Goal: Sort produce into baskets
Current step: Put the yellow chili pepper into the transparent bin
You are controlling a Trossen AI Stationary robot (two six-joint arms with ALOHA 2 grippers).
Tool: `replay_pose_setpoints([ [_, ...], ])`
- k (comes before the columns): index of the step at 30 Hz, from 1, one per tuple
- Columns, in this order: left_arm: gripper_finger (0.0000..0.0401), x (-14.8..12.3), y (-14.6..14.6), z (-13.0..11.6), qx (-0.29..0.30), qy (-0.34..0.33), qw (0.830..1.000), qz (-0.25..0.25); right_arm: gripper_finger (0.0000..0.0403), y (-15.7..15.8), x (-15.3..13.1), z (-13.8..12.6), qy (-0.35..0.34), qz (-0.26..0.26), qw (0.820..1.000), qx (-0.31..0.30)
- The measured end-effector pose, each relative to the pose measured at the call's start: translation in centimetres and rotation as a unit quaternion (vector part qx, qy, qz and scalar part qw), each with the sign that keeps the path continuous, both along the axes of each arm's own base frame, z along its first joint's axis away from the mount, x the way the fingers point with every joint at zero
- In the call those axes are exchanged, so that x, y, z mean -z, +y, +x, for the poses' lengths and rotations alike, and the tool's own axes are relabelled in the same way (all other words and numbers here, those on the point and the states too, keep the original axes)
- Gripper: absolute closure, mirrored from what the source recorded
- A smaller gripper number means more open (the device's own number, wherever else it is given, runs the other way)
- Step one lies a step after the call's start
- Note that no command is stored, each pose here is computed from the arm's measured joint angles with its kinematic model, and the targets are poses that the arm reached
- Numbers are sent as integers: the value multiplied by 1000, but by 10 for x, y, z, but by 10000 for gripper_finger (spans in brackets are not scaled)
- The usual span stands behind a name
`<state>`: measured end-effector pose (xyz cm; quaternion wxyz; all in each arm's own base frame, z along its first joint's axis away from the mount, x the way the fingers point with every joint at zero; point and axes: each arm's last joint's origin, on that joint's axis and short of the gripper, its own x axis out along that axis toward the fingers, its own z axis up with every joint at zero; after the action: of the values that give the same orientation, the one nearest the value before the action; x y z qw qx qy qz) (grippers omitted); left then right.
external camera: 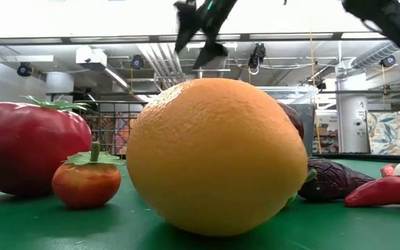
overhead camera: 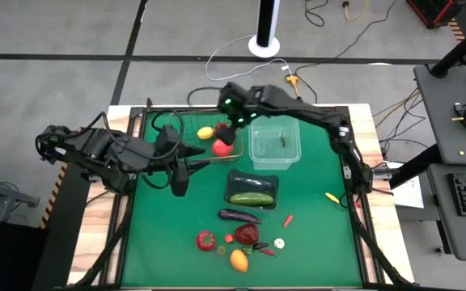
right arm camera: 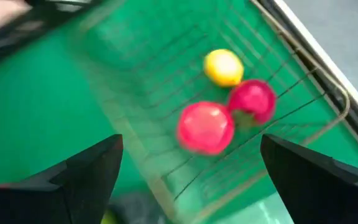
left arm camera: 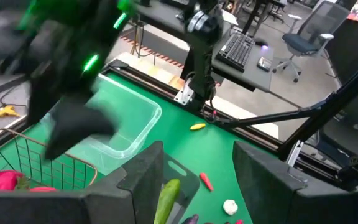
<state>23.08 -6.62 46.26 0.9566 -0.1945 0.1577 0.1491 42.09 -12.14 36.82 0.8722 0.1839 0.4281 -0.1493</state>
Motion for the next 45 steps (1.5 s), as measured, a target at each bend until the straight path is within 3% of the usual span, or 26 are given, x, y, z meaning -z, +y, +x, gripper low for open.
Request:
replay_pose_setpoints([
  [7,225,0,0,0,0,0,1000,0,31,67,-71,-96,66,67,996,6],
  [10,225,0,0,0,0,1,1000,0,30,98,-93,-126,26,108,993,31],
  [13,225,1,-1,2,1,2,1000,1,30,125,-103,-151,16,160,984,71],
  [16,225,2,-1,4,-1,2,1000,-7,30,146,-97,-167,31,174,976,131],
  [21,225,0,-2,5,-9,-16,999,-31,30,168,-65,-180,100,190,960,178],
  [27,225,-1,-1,5,2,-11,1000,0,30,177,0,-195,229,178,936,201],
  [30,225,6,0,2,12,36,998,43,30,175,33,-208,289,147,926,194],
  [34,225,21,4,-9,0,120,992,46,30,172,77,-219,365,109,905,190],
  [40,225,36,9,-23,-21,218,975,28,30,173,127,-227,431,118,875,185],
  [45,225,38,8,-24,-3,232,972,22,30,172,162,-232,470,115,856,183],
])
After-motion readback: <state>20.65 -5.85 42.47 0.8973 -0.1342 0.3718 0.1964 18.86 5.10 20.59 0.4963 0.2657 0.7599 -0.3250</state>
